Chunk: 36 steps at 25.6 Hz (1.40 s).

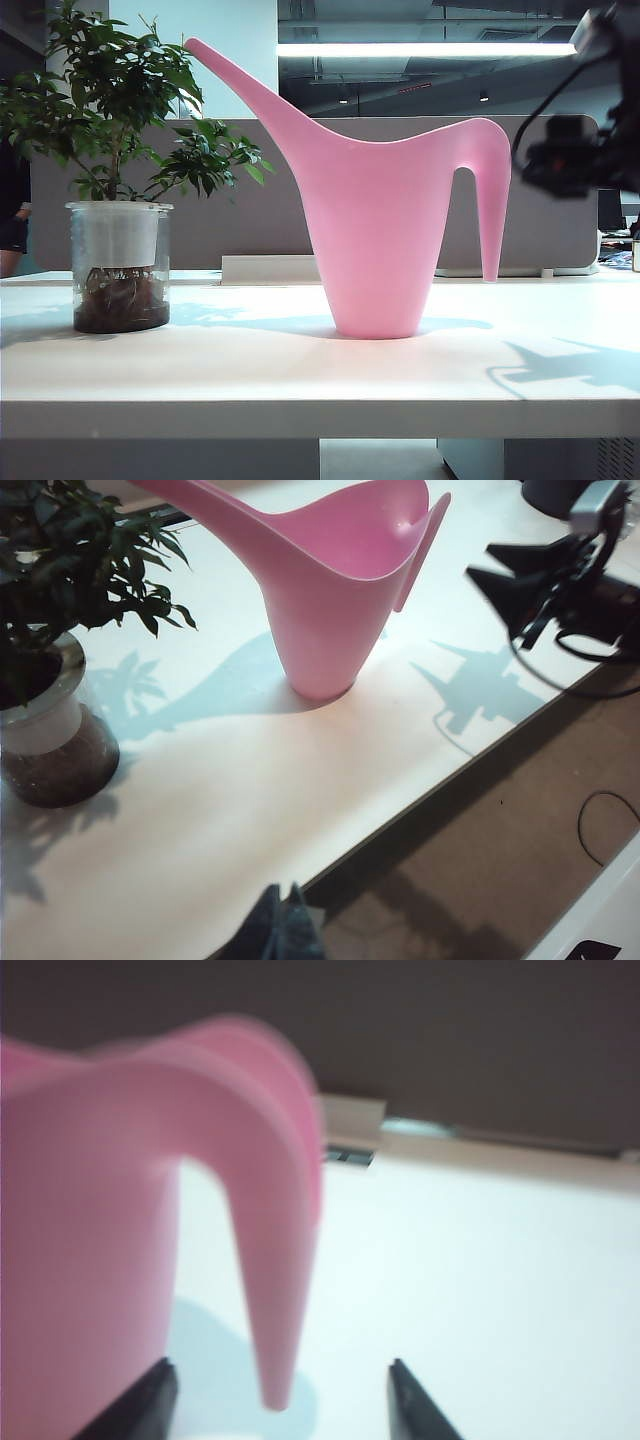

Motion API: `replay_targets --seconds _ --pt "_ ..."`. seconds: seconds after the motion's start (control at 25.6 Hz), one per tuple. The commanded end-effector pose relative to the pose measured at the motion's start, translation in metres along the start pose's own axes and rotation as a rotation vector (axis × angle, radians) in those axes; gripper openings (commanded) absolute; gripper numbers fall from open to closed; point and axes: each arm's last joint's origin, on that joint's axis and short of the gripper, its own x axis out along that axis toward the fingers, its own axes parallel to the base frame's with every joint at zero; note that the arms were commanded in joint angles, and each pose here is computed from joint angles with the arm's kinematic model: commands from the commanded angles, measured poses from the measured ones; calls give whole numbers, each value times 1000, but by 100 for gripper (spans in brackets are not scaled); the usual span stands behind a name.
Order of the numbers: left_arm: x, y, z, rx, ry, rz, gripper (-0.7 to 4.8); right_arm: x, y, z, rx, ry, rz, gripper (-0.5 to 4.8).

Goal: Pick up the watering can from the table, water the potted plant, and put the can back.

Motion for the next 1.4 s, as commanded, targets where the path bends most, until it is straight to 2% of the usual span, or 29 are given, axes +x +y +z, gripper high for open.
replay_targets --seconds 0.04,0.23,0.58,0.66,0.78,0.82,0.9,1.09,1.25,1.4 --pt "-1 0 1 4 -8 -4 3 12 1 -7 4 -68 6 342" --pt "-1 0 1 4 -8 -4 3 35 3 -21 11 -47 34 341" --pt "-1 0 1 5 -9 -4 3 83 3 -12 11 -80 32 332" --pt "-1 0 1 5 -9 -4 3 97 3 -12 11 -78 32 278" --pt "-1 0 1 5 -9 -4 3 102 3 -10 11 -86 36 146" --pt "-1 0 1 4 -8 -4 3 102 3 -9 10 -90 36 77" --pt "-1 0 1 5 -8 -3 3 102 3 -6 10 -113 34 -3" --pt "-1 0 1 5 -8 -3 3 98 1 13 -13 -193 14 -2" --pt "-1 0 1 5 -8 1 3 94 -3 67 -126 -258 -23 -2" --pt "-1 0 1 7 -7 4 3 94 -6 112 -179 -279 -41 -1"
